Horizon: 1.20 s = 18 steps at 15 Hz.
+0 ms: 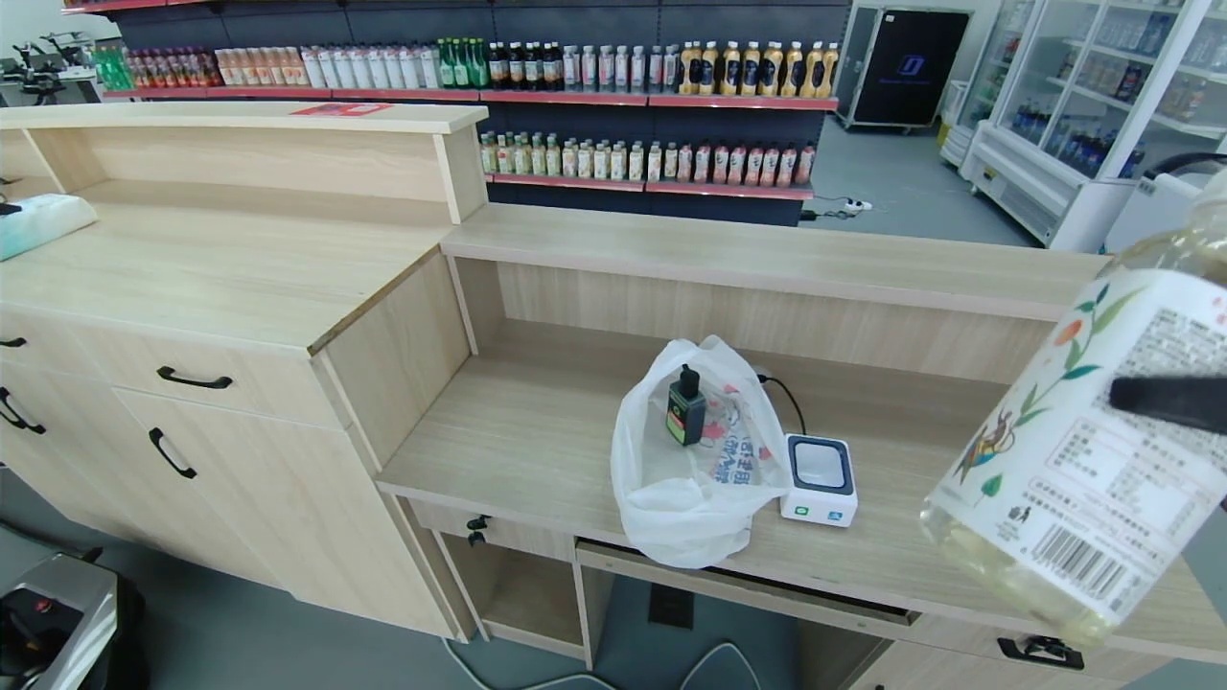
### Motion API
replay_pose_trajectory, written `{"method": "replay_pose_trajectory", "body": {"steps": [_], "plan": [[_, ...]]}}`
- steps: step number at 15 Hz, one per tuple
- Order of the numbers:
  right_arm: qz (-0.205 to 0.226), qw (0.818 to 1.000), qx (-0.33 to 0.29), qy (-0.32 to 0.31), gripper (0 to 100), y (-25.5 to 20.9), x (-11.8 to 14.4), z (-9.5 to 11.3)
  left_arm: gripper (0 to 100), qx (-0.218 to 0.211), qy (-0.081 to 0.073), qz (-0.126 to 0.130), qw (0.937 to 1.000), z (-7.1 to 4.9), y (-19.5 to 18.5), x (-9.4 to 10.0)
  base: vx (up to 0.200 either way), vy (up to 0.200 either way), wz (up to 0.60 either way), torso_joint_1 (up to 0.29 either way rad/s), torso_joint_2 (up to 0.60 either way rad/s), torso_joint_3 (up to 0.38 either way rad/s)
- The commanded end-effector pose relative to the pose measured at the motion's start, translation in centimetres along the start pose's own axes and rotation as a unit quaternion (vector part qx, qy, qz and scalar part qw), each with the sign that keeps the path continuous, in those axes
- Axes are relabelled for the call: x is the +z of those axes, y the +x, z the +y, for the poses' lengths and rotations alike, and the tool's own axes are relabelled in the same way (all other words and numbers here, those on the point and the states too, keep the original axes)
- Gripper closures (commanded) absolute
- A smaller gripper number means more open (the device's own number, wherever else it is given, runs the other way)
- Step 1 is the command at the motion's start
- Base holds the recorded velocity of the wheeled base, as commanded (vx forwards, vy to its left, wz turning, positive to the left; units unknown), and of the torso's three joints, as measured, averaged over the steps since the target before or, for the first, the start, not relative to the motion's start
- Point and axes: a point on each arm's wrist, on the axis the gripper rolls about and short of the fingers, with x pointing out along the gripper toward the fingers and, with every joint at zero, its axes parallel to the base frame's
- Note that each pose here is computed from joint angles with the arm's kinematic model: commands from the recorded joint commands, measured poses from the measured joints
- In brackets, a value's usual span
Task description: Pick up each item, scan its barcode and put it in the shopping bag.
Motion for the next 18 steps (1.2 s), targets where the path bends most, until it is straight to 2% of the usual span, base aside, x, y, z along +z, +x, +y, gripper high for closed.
{"method": "replay_pose_trajectory", "body": {"steps": [1, 5, 8, 11, 13, 16, 18], "plan": [[0.001, 1.000, 0.023, 0.015, 100, 0.8, 1.0, 0.2, 100, 0.001, 0.000, 0.000, 1.0000, 0.0, 0.0, 0.0, 0.000, 0.000, 0.00, 0.000, 0.00, 0.000], [0.002, 0.997, 0.055, 0.056, 100, 2.3, 2.3, 0.2, 100, 0.001, 0.000, 0.000, 1.0000, 0.0, 0.0, 0.0, 0.000, 0.000, 0.00, 0.000, 0.00, 0.000], [0.005, 0.995, 0.054, 0.078, 100, 2.3, 1.9, 0.0, 100, 0.001, 0.000, 0.000, 1.0000, 0.0, 0.0, 0.0, 0.000, 0.000, 0.00, 0.000, 0.00, 0.000], [0.008, 0.996, 0.058, 0.069, 100, 3.1, 1.7, -0.1, 100, 0.001, 0.000, 0.000, 1.0000, 0.0, 0.0, 0.0, 0.000, 0.000, 0.00, 0.000, 0.00, 0.000], [-0.021, 0.998, 0.039, 0.047, 100, 5.0, 2.2, -0.3, 100, 0.001, 0.000, 0.000, 1.0000, 0.0, 0.0, 0.0, 0.000, 0.000, 0.00, 0.000, 0.00, 0.000], [-0.016, 0.997, 0.059, 0.045, 100, 6.8, 2.0, 0.9, 100, 0.001, 0.000, 0.000, 1.0000, 0.0, 0.0, 0.0, 0.000, 0.000, 0.00, 0.000, 0.00, 0.000], [-0.020, 0.997, 0.044, 0.052, 100, 7.7, 1.3, 1.3, 100, 0.001, 0.000, 0.000, 1.0000, 0.0, 0.0, 0.0, 0.000, 0.000, 0.00, 0.000, 0.00, 0.000]]}}
